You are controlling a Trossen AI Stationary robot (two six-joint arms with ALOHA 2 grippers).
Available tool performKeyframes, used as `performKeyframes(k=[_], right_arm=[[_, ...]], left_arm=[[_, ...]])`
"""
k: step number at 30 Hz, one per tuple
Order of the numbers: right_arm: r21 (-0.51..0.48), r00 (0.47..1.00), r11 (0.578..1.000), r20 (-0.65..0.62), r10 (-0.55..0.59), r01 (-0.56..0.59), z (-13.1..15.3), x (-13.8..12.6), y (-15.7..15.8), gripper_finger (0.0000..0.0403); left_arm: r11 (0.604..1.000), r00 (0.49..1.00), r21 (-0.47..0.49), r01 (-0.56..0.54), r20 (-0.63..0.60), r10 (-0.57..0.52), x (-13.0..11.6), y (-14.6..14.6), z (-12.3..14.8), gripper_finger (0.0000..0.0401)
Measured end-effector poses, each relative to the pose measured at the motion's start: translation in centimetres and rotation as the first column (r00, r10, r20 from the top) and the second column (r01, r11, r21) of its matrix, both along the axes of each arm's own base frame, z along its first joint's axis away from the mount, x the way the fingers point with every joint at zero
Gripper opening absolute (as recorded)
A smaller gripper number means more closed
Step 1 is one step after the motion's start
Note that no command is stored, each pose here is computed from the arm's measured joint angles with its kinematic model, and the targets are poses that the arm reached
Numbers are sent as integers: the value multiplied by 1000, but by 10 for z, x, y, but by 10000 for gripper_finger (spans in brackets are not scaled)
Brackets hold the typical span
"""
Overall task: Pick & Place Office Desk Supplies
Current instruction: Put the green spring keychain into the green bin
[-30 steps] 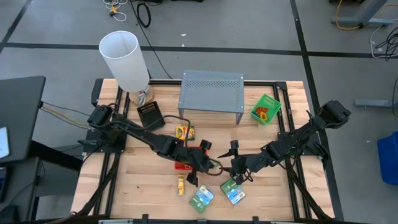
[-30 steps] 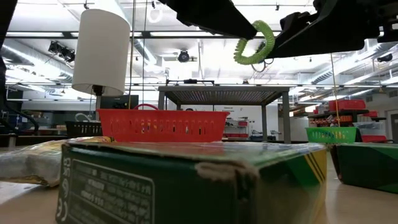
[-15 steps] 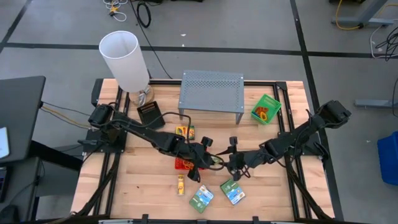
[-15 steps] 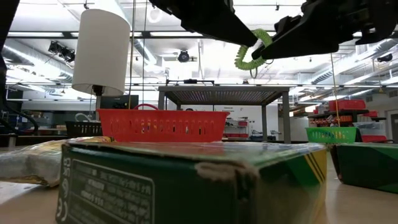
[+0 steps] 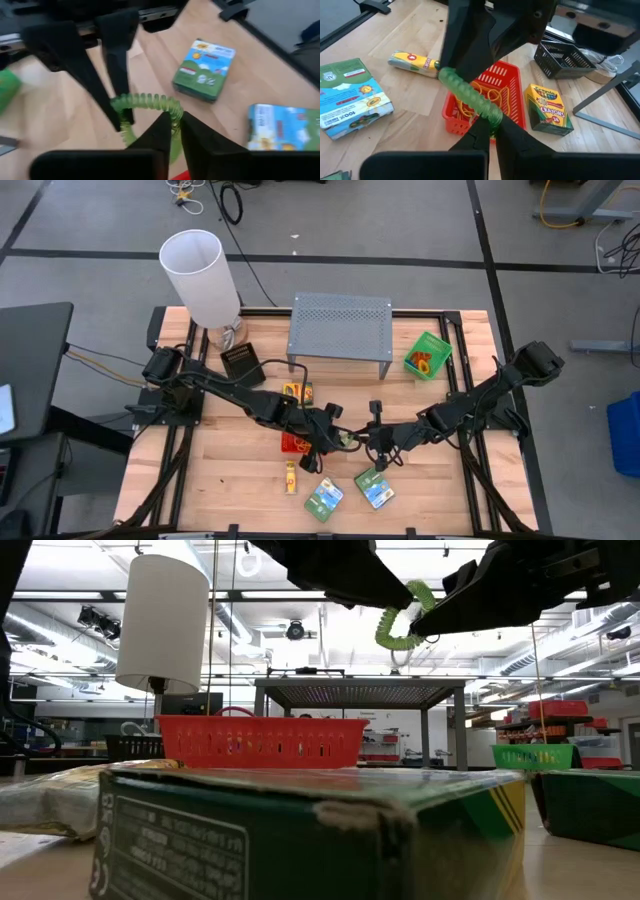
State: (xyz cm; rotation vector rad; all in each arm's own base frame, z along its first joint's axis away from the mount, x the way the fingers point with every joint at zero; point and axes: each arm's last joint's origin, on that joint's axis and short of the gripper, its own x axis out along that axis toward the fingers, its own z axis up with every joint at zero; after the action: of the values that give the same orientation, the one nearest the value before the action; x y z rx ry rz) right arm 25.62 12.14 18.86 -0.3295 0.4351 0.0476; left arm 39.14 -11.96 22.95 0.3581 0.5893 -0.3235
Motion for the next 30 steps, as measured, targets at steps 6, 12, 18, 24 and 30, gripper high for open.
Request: performKeyframes(k=[6,12,18,24,30], right_arm=[[22,1000,1000,-4,-4,4,-1,-2,4,10],[43,997,998,-76,-32,36,-8,-9,8,10],[64,948,984,-285,-141,166,-26,-25,2,10],[8,820,924,-464,-334,381,-41,-45,-12,10],[-85,655,781,-495,-571,618,-43,-60,-27,10]], left_arm=[[998,986,-63,-31,-168,20,-10,-2,-11,92],[996,925,-55,-74,-376,48,-34,-24,-23,97],[986,879,80,-147,-447,167,-60,-51,-30,98],[944,866,210,-256,-384,320,-80,-72,-32,99],[887,866,314,-340,-263,425,-96,-85,-31,99]])
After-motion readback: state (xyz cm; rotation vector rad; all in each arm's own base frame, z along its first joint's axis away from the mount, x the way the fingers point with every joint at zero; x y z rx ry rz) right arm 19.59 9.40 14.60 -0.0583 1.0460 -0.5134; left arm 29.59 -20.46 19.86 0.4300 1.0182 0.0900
